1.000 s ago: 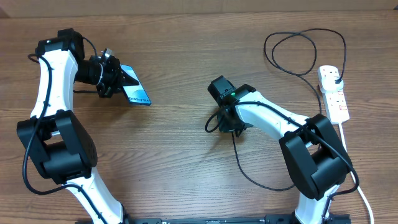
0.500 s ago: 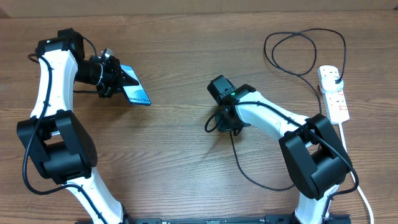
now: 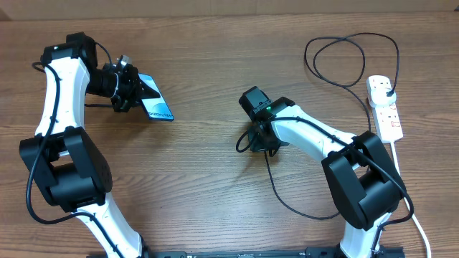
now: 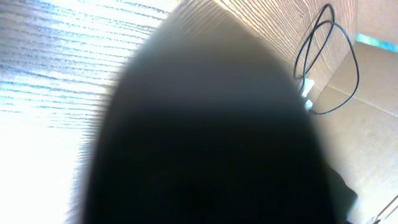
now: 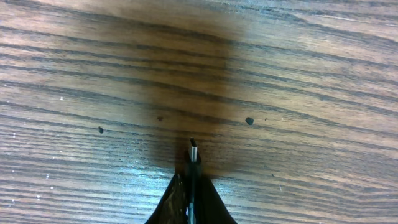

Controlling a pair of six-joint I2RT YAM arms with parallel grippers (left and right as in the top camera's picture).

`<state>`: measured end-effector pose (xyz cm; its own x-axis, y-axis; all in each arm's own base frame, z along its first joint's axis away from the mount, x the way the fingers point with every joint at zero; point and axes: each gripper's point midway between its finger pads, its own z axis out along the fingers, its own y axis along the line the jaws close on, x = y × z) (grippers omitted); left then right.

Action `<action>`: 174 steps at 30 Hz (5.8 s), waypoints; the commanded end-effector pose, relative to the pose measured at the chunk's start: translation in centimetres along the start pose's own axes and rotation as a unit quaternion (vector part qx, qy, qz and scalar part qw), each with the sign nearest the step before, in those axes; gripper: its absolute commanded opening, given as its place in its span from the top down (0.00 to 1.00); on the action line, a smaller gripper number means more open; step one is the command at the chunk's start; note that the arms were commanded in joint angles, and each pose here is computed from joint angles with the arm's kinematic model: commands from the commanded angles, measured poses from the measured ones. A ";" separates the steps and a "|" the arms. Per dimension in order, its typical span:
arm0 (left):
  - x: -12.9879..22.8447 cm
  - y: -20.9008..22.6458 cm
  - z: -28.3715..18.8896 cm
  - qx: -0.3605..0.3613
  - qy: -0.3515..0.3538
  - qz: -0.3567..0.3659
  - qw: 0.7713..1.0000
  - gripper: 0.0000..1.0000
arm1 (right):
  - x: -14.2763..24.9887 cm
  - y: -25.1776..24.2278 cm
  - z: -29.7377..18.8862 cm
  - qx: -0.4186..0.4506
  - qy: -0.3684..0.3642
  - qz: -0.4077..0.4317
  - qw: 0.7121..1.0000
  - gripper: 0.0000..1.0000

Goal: Plug charger to phone and switch on socket

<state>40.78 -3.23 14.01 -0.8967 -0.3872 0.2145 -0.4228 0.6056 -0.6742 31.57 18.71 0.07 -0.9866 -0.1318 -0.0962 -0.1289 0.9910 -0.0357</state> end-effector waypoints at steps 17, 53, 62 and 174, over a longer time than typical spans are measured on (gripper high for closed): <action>0.6 -1.6 -1.0 0.013 -0.010 0.046 0.999 0.96 | 0.7 -0.4 1.6 0.010 0.020 -0.011 1.000 0.77; 7.7 -10.2 -4.0 0.296 0.045 0.234 0.925 0.96 | 5.3 7.8 -21.6 -0.375 -0.089 -0.145 0.911 0.96; 10.9 -13.9 -2.7 0.337 0.073 0.275 0.897 0.95 | 9.2 7.2 -25.0 -0.420 -0.097 -0.186 0.883 0.96; 14.1 -17.8 -0.2 0.371 0.149 0.237 0.885 0.96 | 1.1 12.8 -25.1 -0.623 -0.170 -0.142 0.750 0.96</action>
<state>36.23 -19.12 26.94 -0.9947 0.0639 -0.0808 0.0829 0.0306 -0.9961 25.85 31.92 24.89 -0.8416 -0.1462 -0.5199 -0.5370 0.1239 0.8345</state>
